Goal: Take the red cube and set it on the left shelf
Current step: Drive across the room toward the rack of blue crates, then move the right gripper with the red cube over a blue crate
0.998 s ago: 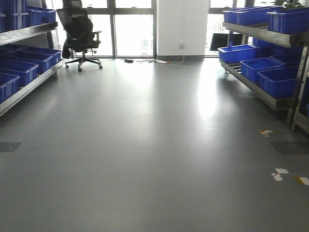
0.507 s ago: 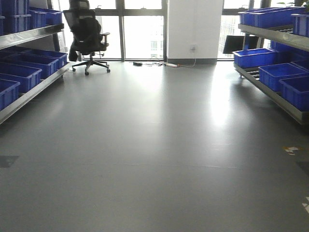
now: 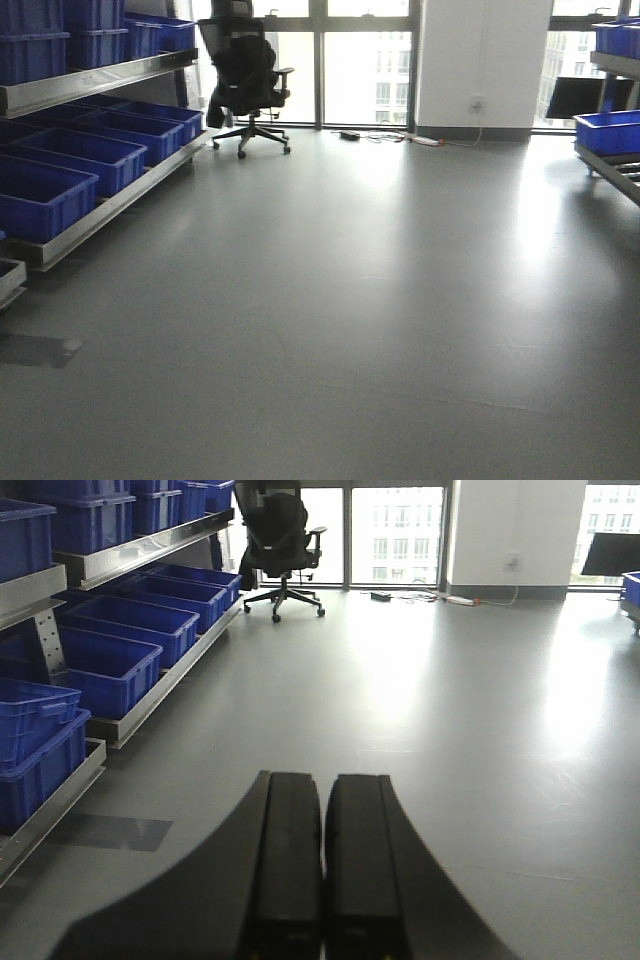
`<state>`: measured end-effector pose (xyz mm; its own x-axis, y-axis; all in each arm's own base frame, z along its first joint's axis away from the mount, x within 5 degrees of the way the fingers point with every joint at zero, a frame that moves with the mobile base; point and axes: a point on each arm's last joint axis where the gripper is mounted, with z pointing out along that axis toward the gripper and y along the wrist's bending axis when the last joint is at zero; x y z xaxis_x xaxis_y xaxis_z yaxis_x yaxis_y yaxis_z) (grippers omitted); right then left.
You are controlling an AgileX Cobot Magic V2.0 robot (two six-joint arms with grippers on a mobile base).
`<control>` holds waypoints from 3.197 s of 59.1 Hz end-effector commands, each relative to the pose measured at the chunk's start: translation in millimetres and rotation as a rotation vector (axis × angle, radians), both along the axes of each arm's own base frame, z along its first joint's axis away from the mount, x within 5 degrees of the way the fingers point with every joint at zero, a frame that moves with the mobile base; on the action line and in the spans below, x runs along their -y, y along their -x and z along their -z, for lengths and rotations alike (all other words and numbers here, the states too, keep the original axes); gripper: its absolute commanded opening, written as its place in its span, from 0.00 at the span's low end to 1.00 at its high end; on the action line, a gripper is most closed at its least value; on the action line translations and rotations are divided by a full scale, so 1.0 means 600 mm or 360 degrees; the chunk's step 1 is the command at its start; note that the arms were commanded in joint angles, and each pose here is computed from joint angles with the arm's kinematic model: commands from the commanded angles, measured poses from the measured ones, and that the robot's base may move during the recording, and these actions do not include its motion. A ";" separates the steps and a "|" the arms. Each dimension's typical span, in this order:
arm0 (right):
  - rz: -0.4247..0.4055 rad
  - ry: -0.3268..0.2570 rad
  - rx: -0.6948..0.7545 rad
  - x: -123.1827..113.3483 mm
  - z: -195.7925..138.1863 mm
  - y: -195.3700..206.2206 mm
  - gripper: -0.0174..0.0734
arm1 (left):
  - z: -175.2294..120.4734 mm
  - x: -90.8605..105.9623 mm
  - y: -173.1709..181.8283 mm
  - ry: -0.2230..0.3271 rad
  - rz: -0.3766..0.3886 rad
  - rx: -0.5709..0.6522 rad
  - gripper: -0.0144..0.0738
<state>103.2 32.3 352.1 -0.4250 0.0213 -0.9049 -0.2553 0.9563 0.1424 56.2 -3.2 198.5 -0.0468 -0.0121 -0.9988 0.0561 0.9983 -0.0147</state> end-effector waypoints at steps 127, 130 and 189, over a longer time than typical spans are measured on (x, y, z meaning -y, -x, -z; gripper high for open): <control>0.0010 -0.0034 0.0155 0.000 -0.024 -0.002 0.25 | -0.002 0.001 0.000 0.0014 0.0012 0.0128 0.28; 0.0010 -0.0034 0.0155 0.000 -0.024 -0.002 0.25 | -0.002 0.001 0.000 0.0014 0.0012 0.0128 0.28; 0.0010 -0.0034 0.0155 0.000 -0.024 -0.002 0.25 | -0.002 0.001 0.000 0.0014 0.0012 0.0128 0.28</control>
<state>103.2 32.4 352.1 -0.4251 0.0209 -0.9049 -0.2561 0.9561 0.1424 56.2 -3.2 198.5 -0.0468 -0.0121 -0.9988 0.0561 0.9983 -0.0147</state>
